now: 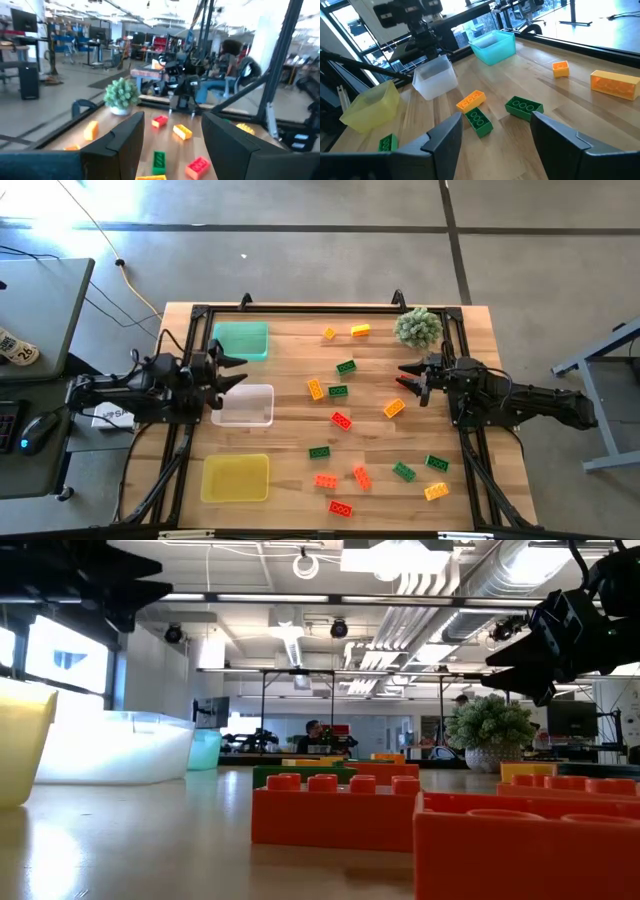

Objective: Sort & place blocks by color
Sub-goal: Put the green game piece into the green bin

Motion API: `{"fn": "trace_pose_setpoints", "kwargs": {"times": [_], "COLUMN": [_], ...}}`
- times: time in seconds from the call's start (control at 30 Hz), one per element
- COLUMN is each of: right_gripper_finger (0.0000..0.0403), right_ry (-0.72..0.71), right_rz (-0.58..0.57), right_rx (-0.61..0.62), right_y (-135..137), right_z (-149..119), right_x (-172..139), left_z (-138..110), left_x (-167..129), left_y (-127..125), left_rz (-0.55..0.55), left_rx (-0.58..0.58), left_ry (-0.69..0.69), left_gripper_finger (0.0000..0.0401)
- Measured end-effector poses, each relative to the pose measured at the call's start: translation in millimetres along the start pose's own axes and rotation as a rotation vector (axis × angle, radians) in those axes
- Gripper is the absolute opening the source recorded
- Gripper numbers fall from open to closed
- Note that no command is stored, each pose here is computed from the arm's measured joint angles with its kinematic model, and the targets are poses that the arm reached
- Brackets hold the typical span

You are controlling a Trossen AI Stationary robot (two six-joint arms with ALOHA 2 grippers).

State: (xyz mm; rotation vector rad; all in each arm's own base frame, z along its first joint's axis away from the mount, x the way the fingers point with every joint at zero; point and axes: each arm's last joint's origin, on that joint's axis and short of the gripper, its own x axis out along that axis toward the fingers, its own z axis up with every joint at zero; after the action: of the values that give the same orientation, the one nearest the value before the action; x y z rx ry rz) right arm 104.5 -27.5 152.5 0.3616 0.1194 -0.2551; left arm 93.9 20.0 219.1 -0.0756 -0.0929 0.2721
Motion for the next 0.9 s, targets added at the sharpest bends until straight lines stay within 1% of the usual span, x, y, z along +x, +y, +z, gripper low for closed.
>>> {"fn": "trace_pose_setpoints", "kwargs": {"times": [0.23,0.4,0.73,0.9], "right_gripper_finger": [0.022,0.022,0.022,0.022], "right_ry": [0.0,0.0,0.0,-0.001], "right_rz": [0.0,0.0,0.0,0.0], "right_rx": [0.0,0.0,0.0,0.0], "right_y": [0.0,0.0,0.0,0.0], "right_z": [0.0,0.1,0.1,0.1], "right_x": [0.0,0.0,0.0,0.0], "left_z": [34.3,51.6,77.0,92.8], "left_x": [16.9,36.1,71.2,87.0], "left_y": [-4.3,-7.6,-12.9,-14.5], "left_rz": [0.0,-0.006,-0.012,0.039], "left_rx": [0.143,0.221,0.241,0.203], "left_ry": [0.057,0.127,0.427,0.464], "left_gripper_finger": [0.0186,0.0186,0.0186,0.0187]}}
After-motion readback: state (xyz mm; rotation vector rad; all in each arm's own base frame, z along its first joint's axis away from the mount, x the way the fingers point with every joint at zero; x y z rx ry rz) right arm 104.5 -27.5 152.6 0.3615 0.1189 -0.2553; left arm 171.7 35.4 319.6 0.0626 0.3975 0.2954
